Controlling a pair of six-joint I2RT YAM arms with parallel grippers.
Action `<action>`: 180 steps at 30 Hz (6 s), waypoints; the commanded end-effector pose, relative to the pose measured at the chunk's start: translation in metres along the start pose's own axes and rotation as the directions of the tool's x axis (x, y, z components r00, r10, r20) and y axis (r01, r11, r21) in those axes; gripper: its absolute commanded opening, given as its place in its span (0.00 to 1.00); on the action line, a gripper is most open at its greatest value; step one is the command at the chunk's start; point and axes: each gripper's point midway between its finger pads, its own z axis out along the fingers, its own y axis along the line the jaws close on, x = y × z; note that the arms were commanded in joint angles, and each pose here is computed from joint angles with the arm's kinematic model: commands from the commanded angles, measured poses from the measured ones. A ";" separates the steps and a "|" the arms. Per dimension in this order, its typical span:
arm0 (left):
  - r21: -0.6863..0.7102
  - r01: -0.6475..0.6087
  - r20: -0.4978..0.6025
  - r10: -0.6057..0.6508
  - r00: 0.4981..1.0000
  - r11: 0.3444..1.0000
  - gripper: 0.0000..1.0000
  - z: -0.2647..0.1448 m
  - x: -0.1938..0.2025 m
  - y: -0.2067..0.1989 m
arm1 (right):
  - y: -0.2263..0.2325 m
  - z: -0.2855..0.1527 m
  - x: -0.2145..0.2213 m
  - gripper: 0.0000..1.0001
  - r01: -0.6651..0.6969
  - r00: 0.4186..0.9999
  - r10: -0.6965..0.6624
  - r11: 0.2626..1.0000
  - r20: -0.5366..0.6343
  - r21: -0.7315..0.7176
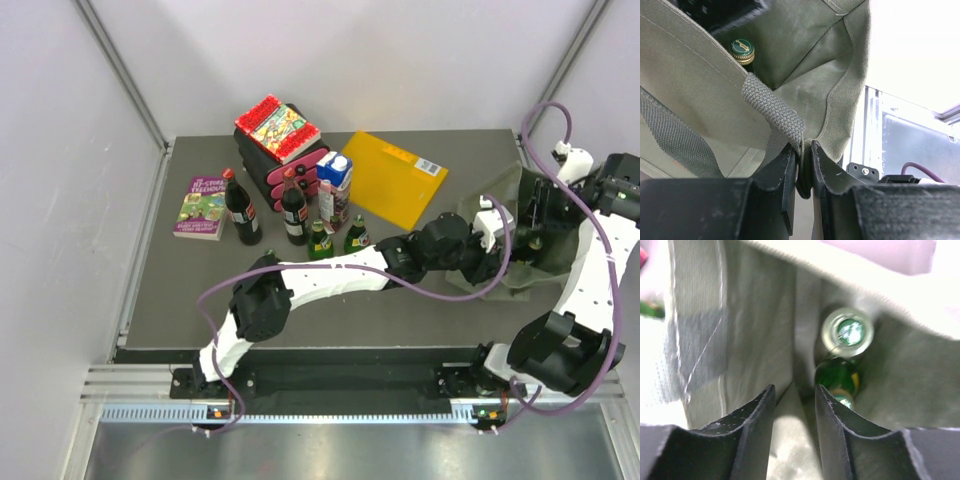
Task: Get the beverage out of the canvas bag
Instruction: Take out the drink from the canvas bag.
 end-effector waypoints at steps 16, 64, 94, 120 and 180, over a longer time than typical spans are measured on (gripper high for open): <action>-0.016 0.019 -0.013 -0.019 1.000 1.000 0.20 0.010 0.007 0.005 | -0.031 0.001 0.005 0.48 0.103 0.988 -0.094 0.992 -0.124 0.072; -0.035 0.021 -0.012 -0.021 1.000 0.999 0.21 0.009 0.003 0.011 | -0.041 0.030 0.065 0.20 0.054 0.948 -0.038 0.998 -0.316 0.043; -0.073 0.005 0.221 0.011 0.975 0.997 0.82 -0.086 -0.135 0.027 | 0.008 -0.107 -0.051 0.00 0.310 0.948 -0.319 0.935 0.022 0.174; 0.055 -0.324 0.403 0.276 0.873 0.944 0.90 -0.065 -0.162 0.007 | 0.047 -0.163 -0.095 0.00 0.386 0.867 -0.439 0.891 0.235 0.239; -0.093 -0.408 0.534 0.391 0.749 0.908 0.64 -0.024 -0.205 -0.001 | 0.129 -0.182 -0.158 0.00 0.528 0.684 -0.421 0.850 0.595 -0.005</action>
